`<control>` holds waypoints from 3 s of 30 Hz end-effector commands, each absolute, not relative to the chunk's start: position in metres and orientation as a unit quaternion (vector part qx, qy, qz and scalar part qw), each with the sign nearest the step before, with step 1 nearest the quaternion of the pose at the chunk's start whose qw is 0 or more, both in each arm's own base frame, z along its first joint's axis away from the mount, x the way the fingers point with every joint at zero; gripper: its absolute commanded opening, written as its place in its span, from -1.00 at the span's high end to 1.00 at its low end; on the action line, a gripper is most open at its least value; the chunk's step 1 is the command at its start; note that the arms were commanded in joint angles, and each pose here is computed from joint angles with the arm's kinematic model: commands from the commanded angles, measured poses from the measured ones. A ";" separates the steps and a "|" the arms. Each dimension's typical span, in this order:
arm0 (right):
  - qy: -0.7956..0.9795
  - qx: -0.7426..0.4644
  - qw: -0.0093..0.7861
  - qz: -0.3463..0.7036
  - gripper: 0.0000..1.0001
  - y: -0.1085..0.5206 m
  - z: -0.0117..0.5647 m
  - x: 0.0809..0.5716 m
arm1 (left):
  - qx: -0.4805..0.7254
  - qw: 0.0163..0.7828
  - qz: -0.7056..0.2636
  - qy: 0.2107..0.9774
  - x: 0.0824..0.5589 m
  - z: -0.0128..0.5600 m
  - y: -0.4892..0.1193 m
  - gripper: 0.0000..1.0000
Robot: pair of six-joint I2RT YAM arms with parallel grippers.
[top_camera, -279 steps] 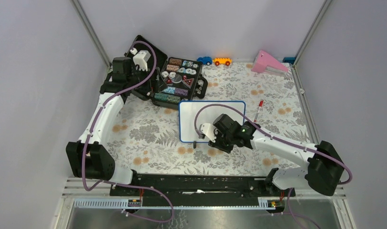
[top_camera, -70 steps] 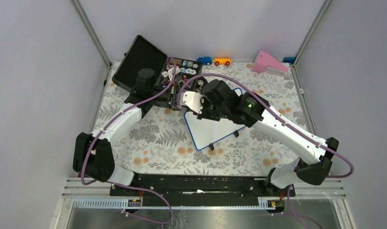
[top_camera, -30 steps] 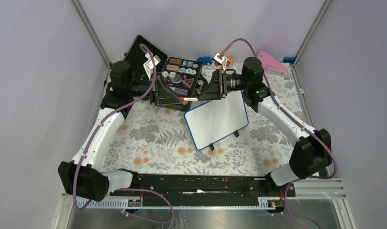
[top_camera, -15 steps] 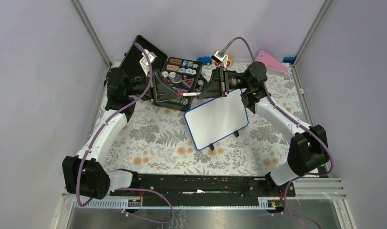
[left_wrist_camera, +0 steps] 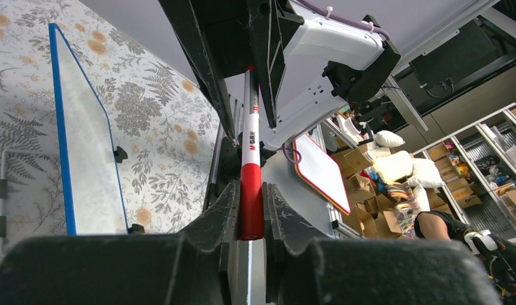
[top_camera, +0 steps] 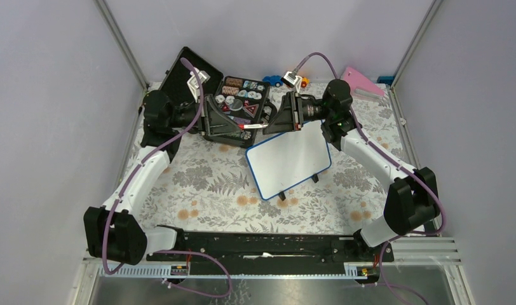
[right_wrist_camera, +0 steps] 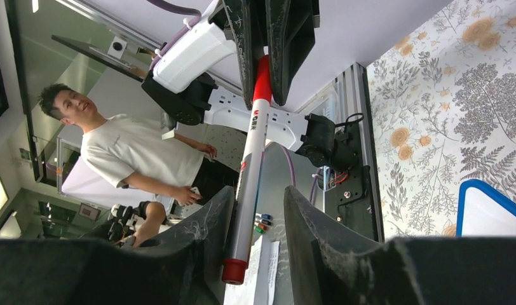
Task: Write a sentence on the whiteboard
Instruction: Open the whiteboard marker from the pen cap, then place the pen cap at the center of the board.
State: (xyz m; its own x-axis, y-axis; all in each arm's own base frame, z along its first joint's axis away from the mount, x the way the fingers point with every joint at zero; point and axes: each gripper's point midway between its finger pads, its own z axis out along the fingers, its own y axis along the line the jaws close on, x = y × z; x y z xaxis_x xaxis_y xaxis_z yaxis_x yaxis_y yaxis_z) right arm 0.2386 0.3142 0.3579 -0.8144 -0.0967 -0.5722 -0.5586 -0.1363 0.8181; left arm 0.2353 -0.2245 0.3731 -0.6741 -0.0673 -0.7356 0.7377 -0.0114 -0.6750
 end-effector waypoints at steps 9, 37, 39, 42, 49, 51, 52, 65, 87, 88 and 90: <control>0.618 -0.283 0.206 0.704 0.17 0.313 0.386 0.236 | 0.274 0.318 -0.649 0.634 0.236 0.372 -0.224 1.00; 0.640 -0.282 0.211 0.683 0.24 0.322 0.374 0.241 | 0.256 0.314 -0.646 0.647 0.241 0.368 -0.228 1.00; 0.642 -0.282 0.211 0.681 0.26 0.322 0.373 0.241 | 0.255 0.315 -0.646 0.647 0.241 0.368 -0.228 1.00; 0.642 -0.283 0.212 0.680 0.27 0.322 0.375 0.242 | 0.254 0.315 -0.646 0.647 0.241 0.368 -0.228 1.00; 0.645 -0.284 0.209 0.678 0.74 0.323 0.369 0.240 | 0.256 0.313 -0.646 0.647 0.237 0.366 -0.227 1.00; 0.644 -0.285 0.209 0.678 0.92 0.323 0.370 0.240 | 0.255 0.311 -0.646 0.648 0.238 0.365 -0.227 1.00; 0.643 -0.287 0.210 0.678 1.00 0.322 0.370 0.240 | 0.255 0.311 -0.646 0.648 0.238 0.365 -0.227 1.00; 0.663 -0.245 0.250 0.662 1.00 0.278 0.369 0.270 | 0.243 0.319 -0.632 0.664 0.237 0.356 -0.194 1.00; 0.685 -0.252 0.289 0.620 1.00 0.248 0.362 0.283 | 0.260 0.253 -0.260 0.895 0.262 0.149 -0.086 1.00; 0.689 -0.252 0.288 0.616 1.00 0.248 0.359 0.283 | 0.259 0.248 -0.241 0.902 0.261 0.137 -0.079 1.00; 0.694 -0.258 0.294 0.605 1.00 0.247 0.354 0.284 | 0.258 0.240 -0.201 0.914 0.259 0.117 -0.068 1.00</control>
State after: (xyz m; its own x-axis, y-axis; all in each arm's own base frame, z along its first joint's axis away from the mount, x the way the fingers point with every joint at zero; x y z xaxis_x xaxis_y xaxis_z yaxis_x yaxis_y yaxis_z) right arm 0.2884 0.2521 0.3467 -0.7622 0.0169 -0.6471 -0.6424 0.1025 0.7594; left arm 0.2743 -0.1090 0.1674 -0.7514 0.1846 -0.6335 0.5585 0.6892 -0.4615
